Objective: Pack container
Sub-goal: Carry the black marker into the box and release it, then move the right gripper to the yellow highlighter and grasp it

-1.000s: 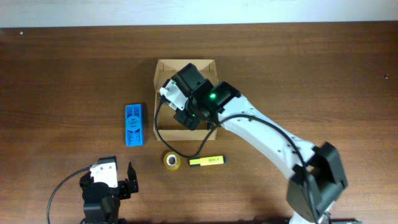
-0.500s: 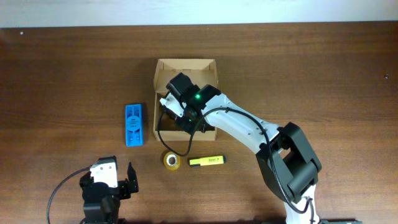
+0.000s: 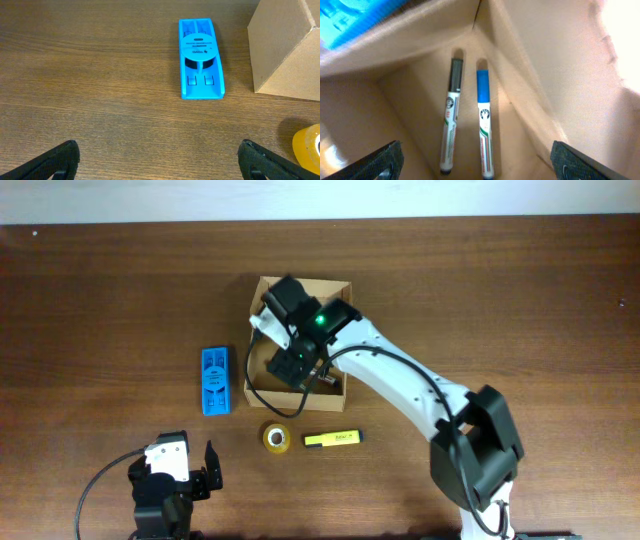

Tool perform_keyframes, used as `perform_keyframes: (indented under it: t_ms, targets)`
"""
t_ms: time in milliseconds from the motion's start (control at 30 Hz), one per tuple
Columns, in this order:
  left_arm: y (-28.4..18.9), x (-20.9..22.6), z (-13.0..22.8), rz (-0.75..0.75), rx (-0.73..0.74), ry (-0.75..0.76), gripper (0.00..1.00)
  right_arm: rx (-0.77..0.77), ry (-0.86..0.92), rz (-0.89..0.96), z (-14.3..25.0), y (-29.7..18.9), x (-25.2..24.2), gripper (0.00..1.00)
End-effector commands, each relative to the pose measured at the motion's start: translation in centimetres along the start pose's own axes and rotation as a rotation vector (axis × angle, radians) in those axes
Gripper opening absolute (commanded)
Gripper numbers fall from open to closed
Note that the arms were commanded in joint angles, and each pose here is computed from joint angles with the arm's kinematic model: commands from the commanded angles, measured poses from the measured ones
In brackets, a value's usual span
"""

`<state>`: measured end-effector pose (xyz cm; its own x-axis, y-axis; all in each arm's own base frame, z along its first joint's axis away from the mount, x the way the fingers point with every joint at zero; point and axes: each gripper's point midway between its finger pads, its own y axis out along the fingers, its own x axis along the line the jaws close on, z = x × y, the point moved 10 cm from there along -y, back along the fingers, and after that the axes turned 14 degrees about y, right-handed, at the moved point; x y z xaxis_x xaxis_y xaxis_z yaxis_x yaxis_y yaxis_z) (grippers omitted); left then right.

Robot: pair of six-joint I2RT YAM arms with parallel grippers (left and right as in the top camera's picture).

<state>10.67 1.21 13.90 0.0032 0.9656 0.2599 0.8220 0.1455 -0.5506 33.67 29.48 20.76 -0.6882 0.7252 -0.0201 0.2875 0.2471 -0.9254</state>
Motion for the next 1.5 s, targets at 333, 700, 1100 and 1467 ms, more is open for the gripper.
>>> perform_keyframes:
  t_ms: [333,700,1100,1467]
  targets:
    - [0.1,0.0,0.2,-0.007,0.003,-0.011,1.00,-0.188,-0.124,-0.023,3.9,-18.4,-2.2,0.99]
    - [0.1,0.0,0.2,-0.007,0.003,-0.011,1.00,-0.071,-0.147,-0.140,13.9,-19.2,-0.9,0.99]
    - [0.1,0.0,0.2,-0.007,0.003,-0.011,1.00,0.106,-0.302,-0.230,17.5,-13.0,4.8,0.99]
    - [0.1,0.0,0.2,-0.007,0.003,-0.011,0.99,0.328,-0.359,-0.266,16.6,-5.2,7.4,0.99]
